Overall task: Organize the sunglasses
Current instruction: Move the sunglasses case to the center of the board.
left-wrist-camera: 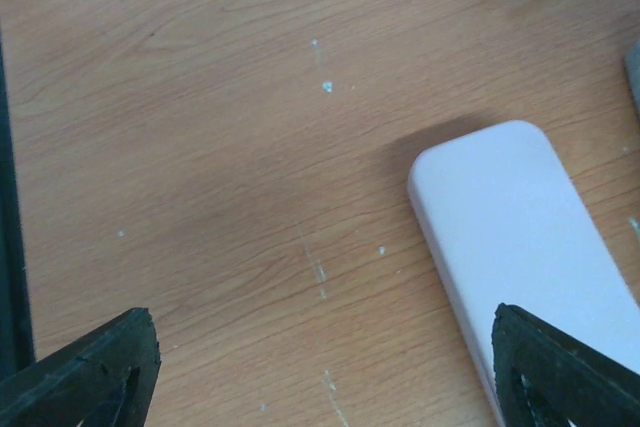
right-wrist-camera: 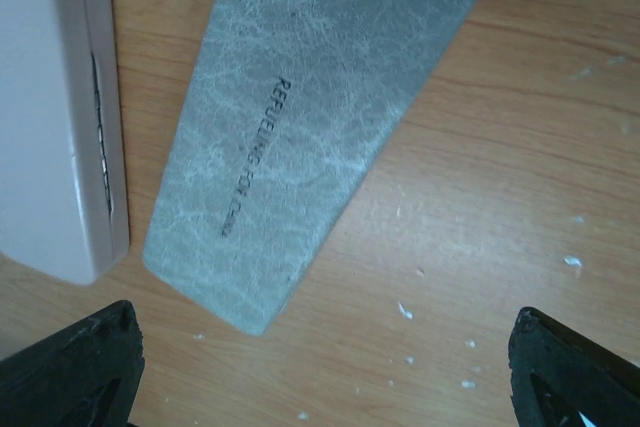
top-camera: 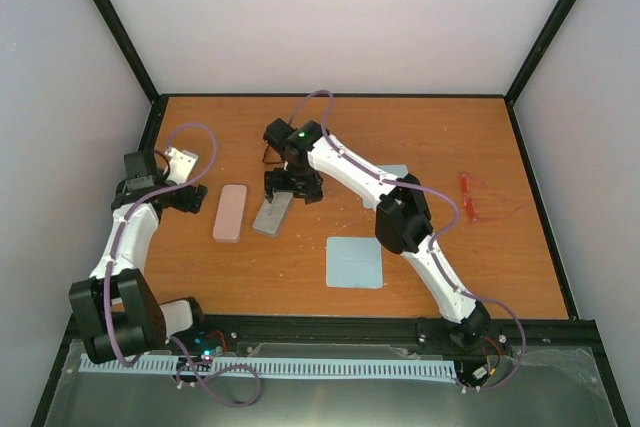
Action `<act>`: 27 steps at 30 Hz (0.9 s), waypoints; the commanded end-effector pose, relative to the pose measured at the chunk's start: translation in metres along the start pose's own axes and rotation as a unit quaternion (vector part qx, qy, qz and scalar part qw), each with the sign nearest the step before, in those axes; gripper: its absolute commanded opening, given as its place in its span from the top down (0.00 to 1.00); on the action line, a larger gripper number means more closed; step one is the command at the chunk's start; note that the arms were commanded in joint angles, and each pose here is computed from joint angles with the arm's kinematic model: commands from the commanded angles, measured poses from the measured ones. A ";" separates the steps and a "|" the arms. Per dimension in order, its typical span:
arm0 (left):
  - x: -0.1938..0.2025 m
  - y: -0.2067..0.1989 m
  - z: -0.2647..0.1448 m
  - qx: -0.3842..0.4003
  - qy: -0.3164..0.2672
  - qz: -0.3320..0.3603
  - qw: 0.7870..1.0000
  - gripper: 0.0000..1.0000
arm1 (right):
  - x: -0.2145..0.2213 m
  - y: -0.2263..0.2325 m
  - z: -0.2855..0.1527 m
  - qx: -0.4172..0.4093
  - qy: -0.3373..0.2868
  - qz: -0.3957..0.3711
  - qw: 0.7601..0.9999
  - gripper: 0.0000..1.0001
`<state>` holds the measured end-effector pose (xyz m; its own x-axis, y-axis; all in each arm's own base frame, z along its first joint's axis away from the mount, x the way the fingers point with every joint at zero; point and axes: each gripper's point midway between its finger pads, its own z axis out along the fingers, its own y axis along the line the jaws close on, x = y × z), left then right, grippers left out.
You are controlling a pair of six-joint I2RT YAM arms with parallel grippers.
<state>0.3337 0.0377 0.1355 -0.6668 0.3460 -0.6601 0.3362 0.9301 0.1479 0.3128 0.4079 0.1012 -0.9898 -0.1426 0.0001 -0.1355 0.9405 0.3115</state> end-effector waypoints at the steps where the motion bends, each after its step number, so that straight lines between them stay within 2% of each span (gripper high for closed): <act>1: -0.010 0.020 -0.014 -0.063 -0.026 0.027 0.997 0.10 | -0.006 0.017 0.019 -0.020 -0.001 0.014 1.000 0.03; 9: -0.015 0.016 -0.024 -0.064 -0.045 0.015 0.997 0.08 | -0.009 0.049 0.046 -0.049 -0.017 0.004 0.999 0.03; 19: -0.013 0.012 -0.025 -0.057 -0.044 0.002 0.997 0.08 | -0.005 0.019 0.069 0.020 -0.007 0.005 1.000 0.04; 23: -0.010 0.009 -0.023 -0.052 -0.042 -0.001 0.998 0.08 | -0.007 0.012 0.075 0.037 -0.009 0.006 0.999 0.09; 27: -0.009 0.008 -0.023 -0.048 -0.043 -0.003 0.998 0.08 | -0.008 0.008 0.081 0.044 -0.008 0.006 0.999 0.09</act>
<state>0.3270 0.0447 0.1500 -0.6275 0.3465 -0.6973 0.2766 0.9363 0.2164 0.3141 0.4485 0.0424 -0.9912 -0.1314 -0.0151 -0.1303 0.9497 0.2847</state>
